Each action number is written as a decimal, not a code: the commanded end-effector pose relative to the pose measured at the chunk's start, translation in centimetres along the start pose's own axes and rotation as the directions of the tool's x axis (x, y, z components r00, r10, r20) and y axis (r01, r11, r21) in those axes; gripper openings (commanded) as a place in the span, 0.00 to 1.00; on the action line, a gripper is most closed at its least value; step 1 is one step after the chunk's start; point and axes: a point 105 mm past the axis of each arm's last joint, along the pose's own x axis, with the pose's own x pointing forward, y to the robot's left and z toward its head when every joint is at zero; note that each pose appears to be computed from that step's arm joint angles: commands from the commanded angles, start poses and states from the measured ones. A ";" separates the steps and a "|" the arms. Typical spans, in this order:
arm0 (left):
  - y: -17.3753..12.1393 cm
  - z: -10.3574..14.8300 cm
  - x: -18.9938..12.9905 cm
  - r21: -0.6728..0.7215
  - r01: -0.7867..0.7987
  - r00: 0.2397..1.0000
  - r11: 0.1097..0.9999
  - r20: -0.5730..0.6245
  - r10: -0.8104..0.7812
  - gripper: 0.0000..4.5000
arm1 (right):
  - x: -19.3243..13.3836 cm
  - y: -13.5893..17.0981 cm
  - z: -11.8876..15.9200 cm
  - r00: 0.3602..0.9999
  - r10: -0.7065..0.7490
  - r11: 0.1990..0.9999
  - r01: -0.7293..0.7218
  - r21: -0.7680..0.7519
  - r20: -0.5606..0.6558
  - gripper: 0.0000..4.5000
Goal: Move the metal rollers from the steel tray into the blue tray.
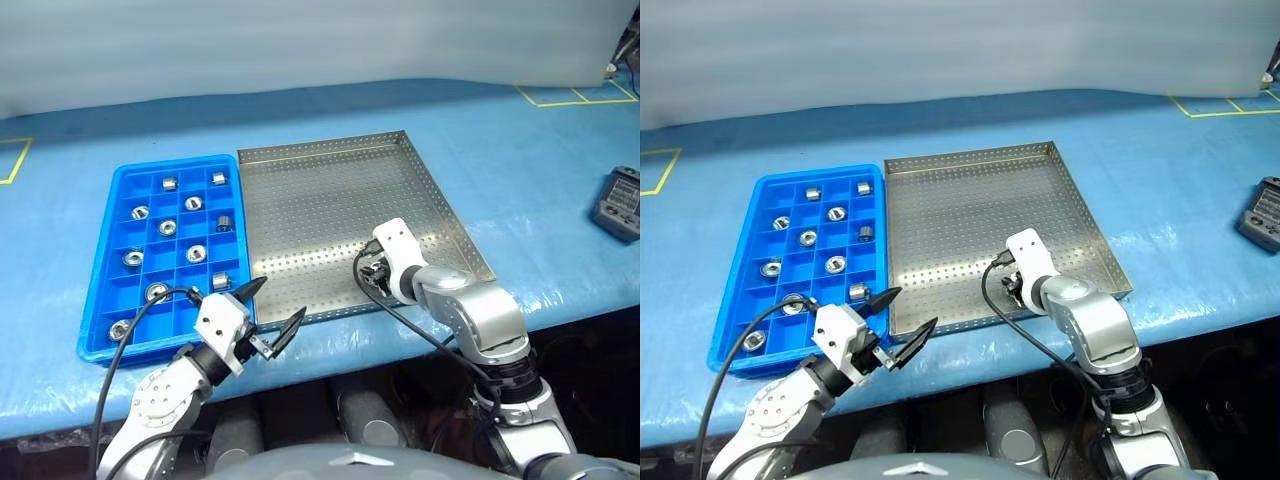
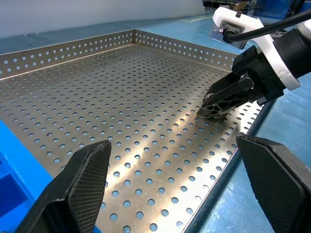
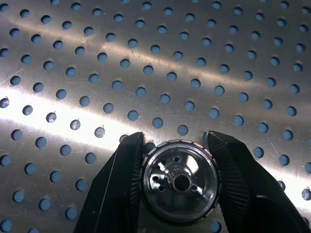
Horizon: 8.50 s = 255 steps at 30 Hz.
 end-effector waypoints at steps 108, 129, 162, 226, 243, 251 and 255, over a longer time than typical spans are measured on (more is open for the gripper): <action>3.6 4.0 -3.5 0.047 -0.175 0.977 0.983 0.135 0.167 1.00 | -2.4 5.5 5.9 0.821 0.327 0.945 -0.292 -0.147 0.468 0.99; 3.3 3.6 -3.8 0.042 -0.172 0.978 0.984 0.122 0.166 1.00 | -2.4 5.8 5.7 0.822 0.335 0.942 -0.301 -0.149 0.460 0.99; 3.5 3.4 -4.0 0.051 -0.160 0.982 0.986 0.108 0.154 1.00 | -2.2 6.0 6.0 0.815 0.345 0.938 -0.309 -0.156 0.465 0.99; 3.4 3.0 -4.1 0.041 -0.223 0.969 0.974 0.117 0.217 1.00 | 2.9 5.9 10.7 0.882 -0.095 0.975 -0.012 0.223 0.461 0.38; 4.4 2.5 -7.7 0.032 -0.537 0.839 0.843 0.122 0.529 1.00 | 2.3 17.1 17.2 0.680 0.453 0.887 -0.412 -0.210 0.577 0.38; 3.5 2.2 -8.3 0.010 -0.554 0.827 0.832 0.118 0.549 1.00 | 4.2 19.6 16.3 0.660 0.548 0.831 -0.498 -0.246 0.514 0.38; 3.3 2.1 -8.1 0.003 -0.542 0.834 0.840 0.121 0.538 1.00 | 5.1 20.0 15.7 0.670 0.565 0.821 -0.512 -0.251 0.482 0.38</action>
